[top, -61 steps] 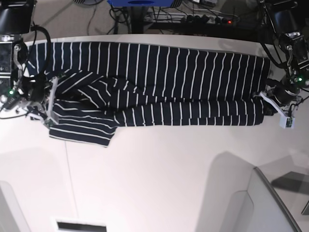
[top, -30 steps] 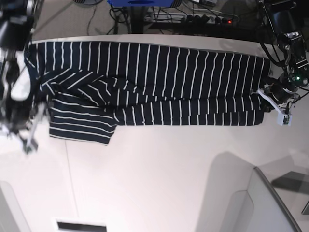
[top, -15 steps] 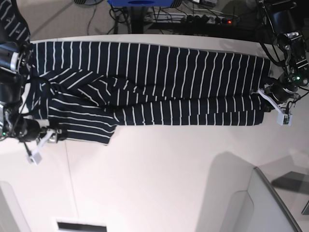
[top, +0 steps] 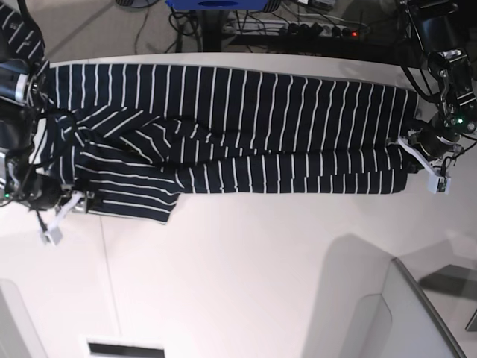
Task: Layout the t-shirt on the table in an organized manner, then fold the t-shirt properly
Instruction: 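Regrasp the shirt side near the collar with the right gripper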
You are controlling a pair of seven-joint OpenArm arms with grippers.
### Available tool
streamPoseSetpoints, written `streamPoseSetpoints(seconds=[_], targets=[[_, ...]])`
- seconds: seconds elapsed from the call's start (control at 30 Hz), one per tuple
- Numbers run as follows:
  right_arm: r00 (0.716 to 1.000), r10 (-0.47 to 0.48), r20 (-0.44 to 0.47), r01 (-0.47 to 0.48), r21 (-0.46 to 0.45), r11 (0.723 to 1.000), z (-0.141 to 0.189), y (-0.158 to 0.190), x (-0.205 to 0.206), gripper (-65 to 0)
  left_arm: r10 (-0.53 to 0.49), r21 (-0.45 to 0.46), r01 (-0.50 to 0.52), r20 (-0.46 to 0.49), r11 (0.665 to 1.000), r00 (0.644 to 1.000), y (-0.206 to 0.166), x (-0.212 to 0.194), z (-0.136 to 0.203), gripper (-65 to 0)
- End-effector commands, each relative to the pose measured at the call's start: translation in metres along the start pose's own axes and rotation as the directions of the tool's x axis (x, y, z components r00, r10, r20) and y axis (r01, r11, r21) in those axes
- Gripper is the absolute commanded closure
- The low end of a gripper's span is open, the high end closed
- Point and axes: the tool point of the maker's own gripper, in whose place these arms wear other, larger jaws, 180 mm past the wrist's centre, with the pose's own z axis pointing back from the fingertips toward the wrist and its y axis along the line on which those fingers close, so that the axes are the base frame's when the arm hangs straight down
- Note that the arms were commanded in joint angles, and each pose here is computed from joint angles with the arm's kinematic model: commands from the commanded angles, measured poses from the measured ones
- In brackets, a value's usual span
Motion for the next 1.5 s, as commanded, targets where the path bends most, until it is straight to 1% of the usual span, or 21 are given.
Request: streamPoseSetpoints(seconds=[0.0, 0.1, 0.27, 0.33, 0.4, 0.57, 0.6, 0.67, 0.7, 0.77, 0.87, 0.93, 0.97, 1.03, 1.13, 1.23, 1.27, 1.33, 1.47], targets=[[0.999, -0.003, 0.039, 0.003, -0.001, 1.0, 0.005, -0.005, 0.014, -44.0, -0.011, 0.013, 0.011, 0.051, 1.0, 0.999, 0.008, 0.018, 0.004, 0.0], [0.998, -0.035, 0.053, 0.035, 0.007, 0.999, 0.001, -0.007, 0.009, -44.0, -0.011, 0.013, 0.011, 0.05, 1.0, 0.999, 0.008, 0.018, 0.004, 0.0], [0.998, -0.043, 0.052, 0.042, 0.014, 0.999, -0.002, -0.004, 0.006, -43.8, -0.013, 0.014, 0.013, 0.052, 1.0, 0.999, 0.008, 0.019, 0.004, 0.0], [0.998, -0.045, 0.051, 0.045, 0.018, 0.999, -0.003, -0.002, 0.005, -41.1, -0.013, 0.014, 0.013, 0.052, 1.0, 0.999, 0.008, 0.019, 0.004, 0.0], [0.998, -0.044, 0.051, 0.043, 0.032, 0.999, -0.007, 0.005, 0.005, -32.7, -0.011, 0.013, 0.011, 0.05, 1.0, 0.999, 0.008, 0.018, 0.004, 0.0], [0.997, -0.039, 0.065, 0.037, 0.034, 0.999, -0.007, 0.007, 0.014, -3.0, -0.011, 0.013, 0.01, 0.048, 1.0, 0.999, 0.008, 0.017, 0.004, 0.0], [0.997, -0.039, 0.067, 0.037, 0.034, 0.999, -0.007, 0.007, 0.014, 0.0, -0.011, 0.013, 0.01, 0.048, 1.0, 0.999, 0.008, 0.017, 0.004, 0.0], [0.997, -0.037, 0.073, 0.035, 0.036, 0.999, -0.006, 0.008, 0.018, -0.9, -0.011, 0.013, 0.01, 0.047, 1.0, 0.999, 0.008, 0.017, 0.004, 0.0], [0.996, -0.029, 0.082, 0.026, 0.034, 0.999, -0.005, 0.009, 0.022, -0.3, -0.011, 0.013, 0.01, 0.047, 1.0, 0.999, 0.008, 0.017, 0.004, 0.0], [0.995, 0.008, 0.098, -0.01, 0.023, 1.0, 0.0, 0.01, 0.033, 0.0, -0.011, 0.013, 0.01, 0.045, 1.0, 0.999, 0.008, 0.016, 0.004, 0.0], [0.996, 0.076, 0.053, -0.076, 0.007, 0.997, 0.007, 0.017, 0.037, 0.0, -0.011, 0.013, 0.01, 0.044, 1.0, 0.999, 0.008, 0.016, 0.004, 0.0], [0.992, 0.126, 0.004, -0.126, -0.011, 0.992, 0.014, 0.021, 0.03, 0.0, -0.015, 0.014, 0.014, 0.047, 1.0, 0.999, 0.008, 0.017, 0.005, 0.0], [0.988, 0.153, -0.022, -0.153, -0.026, 0.988, 0.02, 0.021, 0.026, 0.0, -0.016, 0.014, 0.015, 0.047, 1.0, 0.999, 0.008, 0.017, 0.005, 0.0], [0.977, 0.202, -0.066, -0.205, -0.034, 0.978, 0.026, 0.035, 0.016, 0.0, -0.015, 0.014, 0.015, 0.044, 1.0, 0.999, 0.008, 0.016, 0.005, 0.0], [0.959, 0.268, -0.095, -0.274, -0.059, 0.96, 0.04, 0.049, 0.0, 0.0, -0.014, 0.014, 0.014, 0.041, 1.0, 0.999, 0.008, 0.014, 0.005, 0.0], [0.943, 0.316, -0.102, -0.323, -0.07, 0.944, 0.053, 0.072, -0.011, 0.0, -0.016, 0.014, 0.016, 0.04, 1.0, 0.999, 0.008, 0.014, 0.005, 0.0], [0.939, 0.326, -0.114, -0.335, -0.076, 0.939, 0.059, 0.077, -0.017, 0.0, -0.017, 0.014, 0.016, 0.041, 1.0, 0.999, 0.008, 0.014, 0.005, 0.0], [0.93, 0.35, -0.11, -0.36, -0.094, 0.928, 0.071, 0.087, -0.021, 0.0, -0.017, 0.014, 0.016, 0.04, 1.0, 0.999, 0.008, 0.014, 0.005, 0.0], [0.916, 0.382, -0.119, -0.396, -0.131, 0.909, 0.092, 0.097, -0.027, 0.0, -0.017, 0.014, 0.016, 0.038, 1.0, 0.999, 0.008, 0.013, 0.006, 0.0]])
